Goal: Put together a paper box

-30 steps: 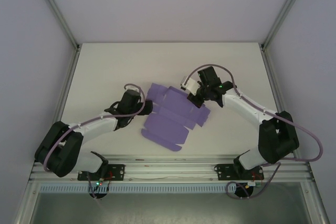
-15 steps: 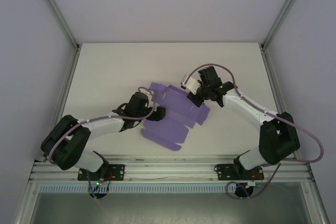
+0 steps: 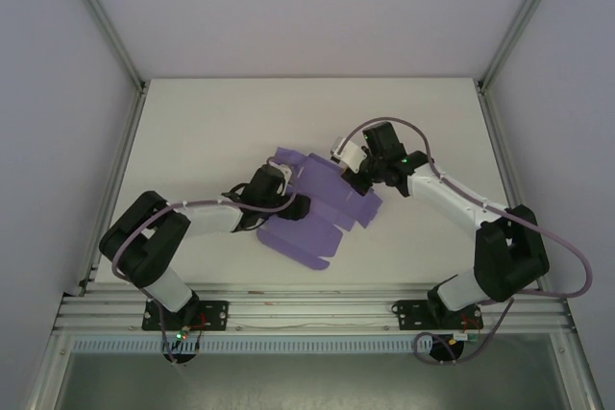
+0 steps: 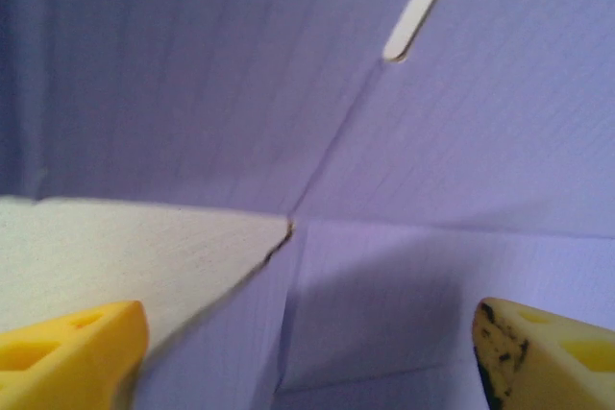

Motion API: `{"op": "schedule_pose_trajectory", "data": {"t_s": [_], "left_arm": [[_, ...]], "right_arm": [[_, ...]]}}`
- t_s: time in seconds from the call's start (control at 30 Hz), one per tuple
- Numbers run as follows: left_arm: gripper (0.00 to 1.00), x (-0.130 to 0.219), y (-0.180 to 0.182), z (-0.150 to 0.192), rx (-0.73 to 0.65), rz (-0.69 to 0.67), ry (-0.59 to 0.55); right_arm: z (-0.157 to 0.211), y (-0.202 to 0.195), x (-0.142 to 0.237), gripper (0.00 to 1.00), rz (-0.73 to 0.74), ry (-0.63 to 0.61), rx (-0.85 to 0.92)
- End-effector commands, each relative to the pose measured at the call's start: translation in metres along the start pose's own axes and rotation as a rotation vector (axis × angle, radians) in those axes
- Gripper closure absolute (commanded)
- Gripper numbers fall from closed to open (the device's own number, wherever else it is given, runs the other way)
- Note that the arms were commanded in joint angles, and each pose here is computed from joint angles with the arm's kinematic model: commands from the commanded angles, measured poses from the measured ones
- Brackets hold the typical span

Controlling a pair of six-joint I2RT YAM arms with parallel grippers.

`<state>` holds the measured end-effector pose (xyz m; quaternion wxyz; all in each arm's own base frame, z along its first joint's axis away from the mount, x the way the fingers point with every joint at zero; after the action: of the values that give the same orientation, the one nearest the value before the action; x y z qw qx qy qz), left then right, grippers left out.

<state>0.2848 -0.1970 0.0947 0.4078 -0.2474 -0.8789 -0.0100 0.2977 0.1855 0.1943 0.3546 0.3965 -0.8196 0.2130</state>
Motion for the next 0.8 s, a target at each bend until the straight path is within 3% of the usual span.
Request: {"op": "schedule_pose_trajectory", "data": {"t_s": [0.0, 0.17, 0.3, 0.47, 0.6, 0.77], "left_arm": [[0.0, 0.023, 0.002, -0.016, 0.016, -0.063, -0.085], [0.0, 0.059, 0.023, -0.007, 0.079, -0.241, -0.109], [0.0, 0.092, 0.042, -0.01, 0.175, -0.346, -0.167], [0.0, 0.122, 0.072, -0.016, 0.324, -0.457, -0.242], [0.0, 0.127, 0.092, -0.022, 0.412, -0.499, -0.245], [0.0, 0.115, 0.11, -0.036, 0.472, -0.492, -0.243]], "right_arm": [[-0.006, -0.002, 0.01, 1.0, 0.069, -0.05, 0.047], [-0.012, -0.011, 0.015, 1.0, 0.251, -0.04, 0.231], [-0.016, -0.007, 0.01, 1.0, 0.394, 0.026, 0.49], [-0.029, 0.004, 0.002, 1.0, 0.506, -0.066, 0.629], [-0.034, 0.01, -0.003, 1.0, 0.576, -0.17, 0.678], [-0.027, 0.01, -0.015, 1.0, 0.693, -0.207, 0.752]]}}
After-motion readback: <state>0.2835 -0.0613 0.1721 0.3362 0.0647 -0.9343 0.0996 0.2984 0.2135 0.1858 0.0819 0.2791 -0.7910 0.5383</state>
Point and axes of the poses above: each hand's point on the last joint's axis, 136 mm out from that joint toward the fingers, its own x axis back along the fingers, its own y axis along the line the jaws close on, z = x × y, the point moved 7 cm from there along x, back along the fingers, and after that the axes turned 9 degrees about -x, right-handed, at the moved point
